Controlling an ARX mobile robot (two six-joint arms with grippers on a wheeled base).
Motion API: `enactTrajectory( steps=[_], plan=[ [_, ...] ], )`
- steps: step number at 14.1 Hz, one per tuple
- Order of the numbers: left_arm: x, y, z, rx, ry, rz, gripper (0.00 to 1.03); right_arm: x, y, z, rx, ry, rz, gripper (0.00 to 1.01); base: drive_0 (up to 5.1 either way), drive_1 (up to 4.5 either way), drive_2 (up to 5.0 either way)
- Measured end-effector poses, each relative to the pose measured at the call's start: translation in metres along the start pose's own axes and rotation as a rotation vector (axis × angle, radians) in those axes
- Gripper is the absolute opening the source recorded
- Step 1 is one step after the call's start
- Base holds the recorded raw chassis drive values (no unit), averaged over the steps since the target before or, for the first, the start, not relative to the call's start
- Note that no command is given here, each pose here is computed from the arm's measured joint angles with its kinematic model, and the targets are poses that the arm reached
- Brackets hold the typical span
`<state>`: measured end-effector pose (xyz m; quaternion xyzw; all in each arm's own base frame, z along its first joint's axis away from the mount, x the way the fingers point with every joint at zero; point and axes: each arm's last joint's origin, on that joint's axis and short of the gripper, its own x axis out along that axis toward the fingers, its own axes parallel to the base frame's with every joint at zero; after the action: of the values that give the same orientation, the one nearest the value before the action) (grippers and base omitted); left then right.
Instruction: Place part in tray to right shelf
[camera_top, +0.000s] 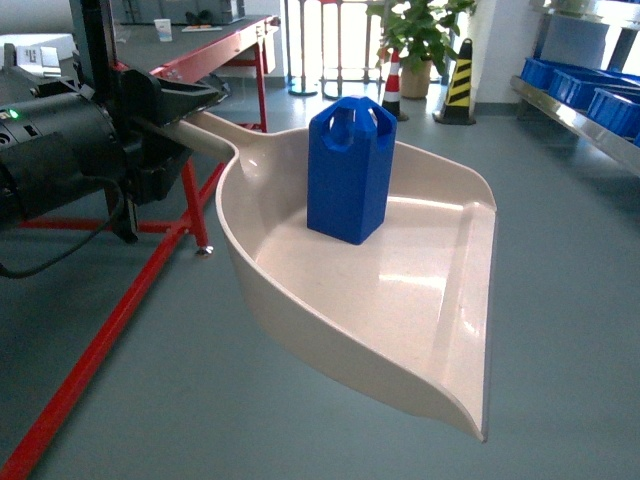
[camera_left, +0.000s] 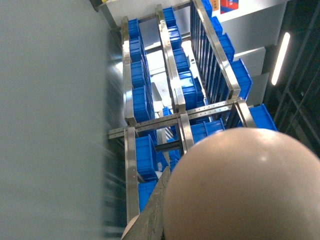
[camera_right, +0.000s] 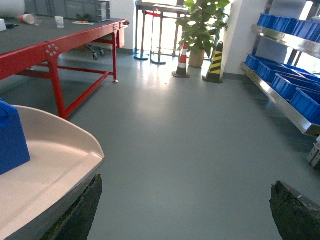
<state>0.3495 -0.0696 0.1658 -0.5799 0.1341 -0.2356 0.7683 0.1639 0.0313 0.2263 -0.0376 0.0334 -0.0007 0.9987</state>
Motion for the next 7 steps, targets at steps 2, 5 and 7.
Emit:
enactTrajectory(
  steps=[2, 5, 7],
  plan=[
    [0.0000, 0.0004, -0.0001, -0.002, 0.002, 0.003, 0.14, 0.0000, 0.0000, 0.0003, 0.001, -0.003, 0.000, 0.98, 0.0, 4.09, -4.1],
    [0.0000, 0.0004, -0.0001, -0.002, 0.002, 0.003, 0.14, 0.0001, 0.0000, 0.0000, 0.000, 0.000, 0.000, 0.98, 0.0, 4.09, -4.1],
    [0.0000, -0.0003, 0.0001, 0.001, 0.000, -0.003, 0.14, 0.0000, 0.0000, 0.0001, 0.000, -0.001, 0.000, 0.98, 0.0, 4.09, -4.1]
  ],
)
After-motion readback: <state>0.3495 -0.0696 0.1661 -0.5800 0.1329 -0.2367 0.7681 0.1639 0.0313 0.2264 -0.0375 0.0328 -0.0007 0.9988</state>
